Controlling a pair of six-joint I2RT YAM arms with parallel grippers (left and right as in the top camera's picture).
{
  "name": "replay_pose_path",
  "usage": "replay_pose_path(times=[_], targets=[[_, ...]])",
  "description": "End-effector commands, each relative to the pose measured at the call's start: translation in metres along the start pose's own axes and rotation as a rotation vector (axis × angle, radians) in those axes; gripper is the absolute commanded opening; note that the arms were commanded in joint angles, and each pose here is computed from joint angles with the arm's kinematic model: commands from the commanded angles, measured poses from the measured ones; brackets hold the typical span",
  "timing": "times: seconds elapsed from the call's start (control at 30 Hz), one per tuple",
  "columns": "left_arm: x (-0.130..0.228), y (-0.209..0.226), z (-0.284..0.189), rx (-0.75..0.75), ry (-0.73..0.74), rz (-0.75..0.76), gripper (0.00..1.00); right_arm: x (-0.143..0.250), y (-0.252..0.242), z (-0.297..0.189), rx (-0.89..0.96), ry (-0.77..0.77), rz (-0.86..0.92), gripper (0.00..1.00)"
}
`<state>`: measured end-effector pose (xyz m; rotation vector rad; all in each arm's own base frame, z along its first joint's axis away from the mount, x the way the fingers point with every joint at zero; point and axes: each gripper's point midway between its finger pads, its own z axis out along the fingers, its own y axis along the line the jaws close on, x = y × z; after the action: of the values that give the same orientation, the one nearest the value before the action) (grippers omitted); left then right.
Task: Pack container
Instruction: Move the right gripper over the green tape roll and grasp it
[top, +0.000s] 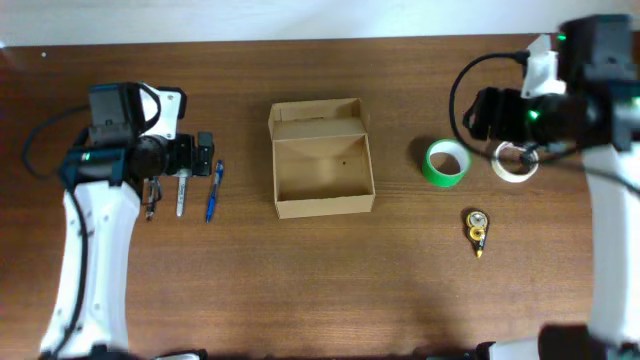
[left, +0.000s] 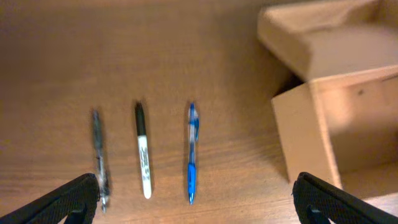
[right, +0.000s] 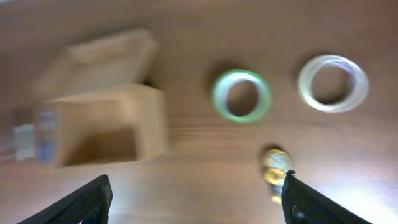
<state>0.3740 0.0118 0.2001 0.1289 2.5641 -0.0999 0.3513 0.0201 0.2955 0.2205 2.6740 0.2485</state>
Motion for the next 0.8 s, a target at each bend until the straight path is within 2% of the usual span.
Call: replay_pose_path(times=[0.0, 0.23, 0.37, 0.43, 0.77], targets=[[-0.001, 0.004, 0.011, 0.006, 0.027, 0.008, 0.99, -0.011, -0.046, 0.039, 0.234, 0.065, 0.048, 0.85], [0.009, 0.01, 0.019, -0.022, 0.081, 0.002, 0.99, -0.012, -0.07, 0.124, 0.271, 0.225, 0.097, 0.83], [0.009, 0.01, 0.019, -0.021, 0.08, 0.002, 0.99, 0.0, -0.082, 0.163, 0.285, 0.324, 0.125, 0.84], [0.009, 0.01, 0.019, -0.021, 0.08, 0.002, 0.99, 0.006, -0.086, 0.182, 0.29, 0.366, 0.127, 0.8], [0.009, 0.01, 0.019, -0.021, 0.08, 0.002, 0.99, 0.023, -0.081, 0.229, 0.221, 0.458, 0.156, 0.68]])
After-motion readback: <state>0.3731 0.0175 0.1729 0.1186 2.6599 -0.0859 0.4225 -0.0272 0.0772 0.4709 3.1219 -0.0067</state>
